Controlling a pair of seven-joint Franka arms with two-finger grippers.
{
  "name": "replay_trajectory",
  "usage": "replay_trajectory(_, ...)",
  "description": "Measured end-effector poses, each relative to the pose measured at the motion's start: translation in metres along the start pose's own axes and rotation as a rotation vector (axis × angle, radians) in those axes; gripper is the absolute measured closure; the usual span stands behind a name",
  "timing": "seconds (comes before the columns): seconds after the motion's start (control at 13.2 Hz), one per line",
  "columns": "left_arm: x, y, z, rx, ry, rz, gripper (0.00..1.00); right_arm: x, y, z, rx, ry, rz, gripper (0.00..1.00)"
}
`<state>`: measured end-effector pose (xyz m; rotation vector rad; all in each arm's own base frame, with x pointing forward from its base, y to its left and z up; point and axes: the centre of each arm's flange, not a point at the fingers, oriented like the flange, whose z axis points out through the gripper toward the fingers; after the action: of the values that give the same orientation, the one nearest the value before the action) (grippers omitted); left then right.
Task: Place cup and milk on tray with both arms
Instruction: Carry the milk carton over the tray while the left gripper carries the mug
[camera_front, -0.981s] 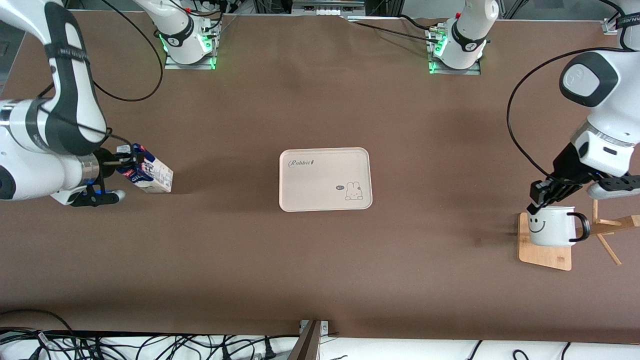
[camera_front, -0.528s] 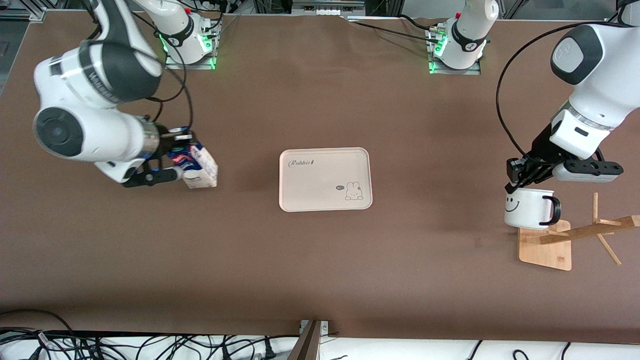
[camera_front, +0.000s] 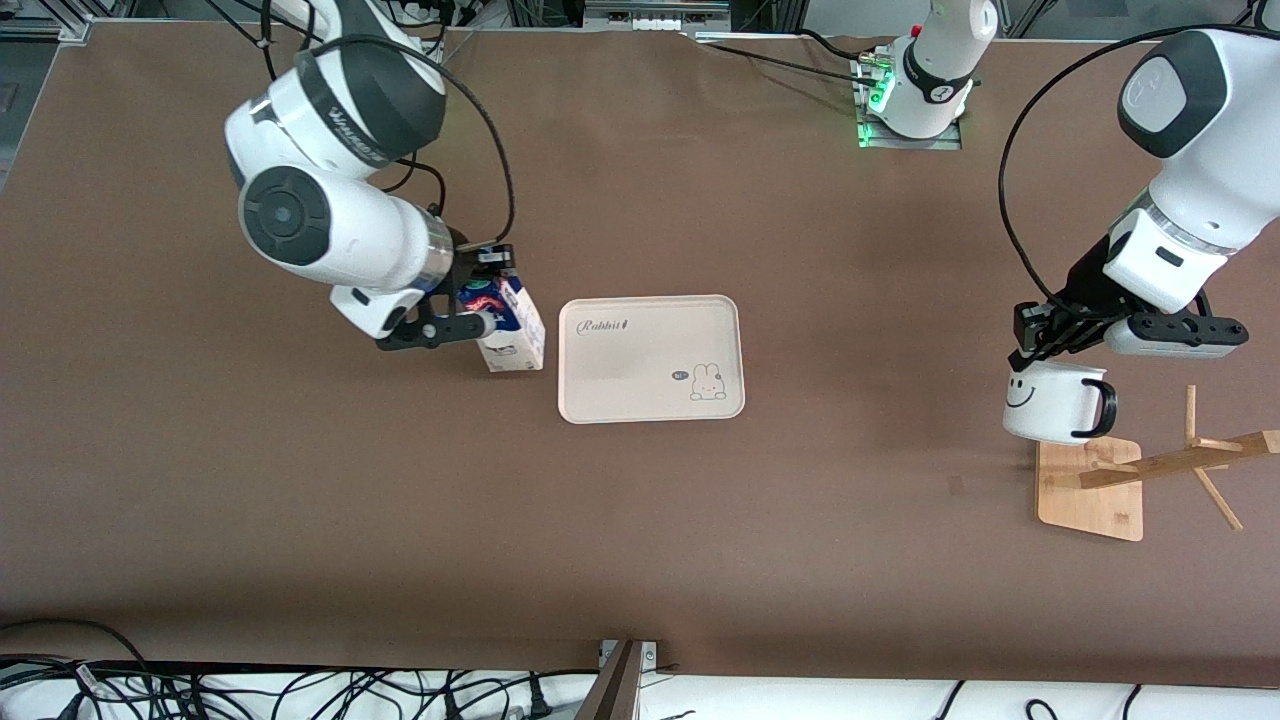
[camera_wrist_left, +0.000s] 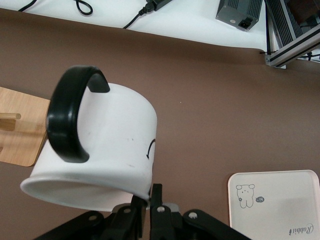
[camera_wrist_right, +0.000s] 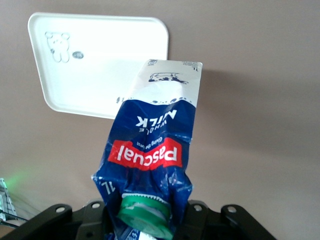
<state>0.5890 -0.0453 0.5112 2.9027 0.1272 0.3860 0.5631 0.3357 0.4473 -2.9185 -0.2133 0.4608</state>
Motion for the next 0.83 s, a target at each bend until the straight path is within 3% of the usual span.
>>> replay_trajectory(0.3,0.006,-0.001,-0.013,-0.003,-0.026,-0.002,0.93,0.0,-0.063,0.057,-0.019,-0.003,-0.092,0.61)
replay_trajectory(0.6,0.004,0.002,-0.023,-0.004,-0.091,0.003,0.93,0.009,-0.066,0.079,-0.019,-0.009,-0.093,0.61)
replay_trajectory(0.83,-0.006,0.008,-0.031,-0.002,-0.221,0.015,0.93,0.02,-0.043,0.074,-0.02,-0.009,-0.056,0.61)
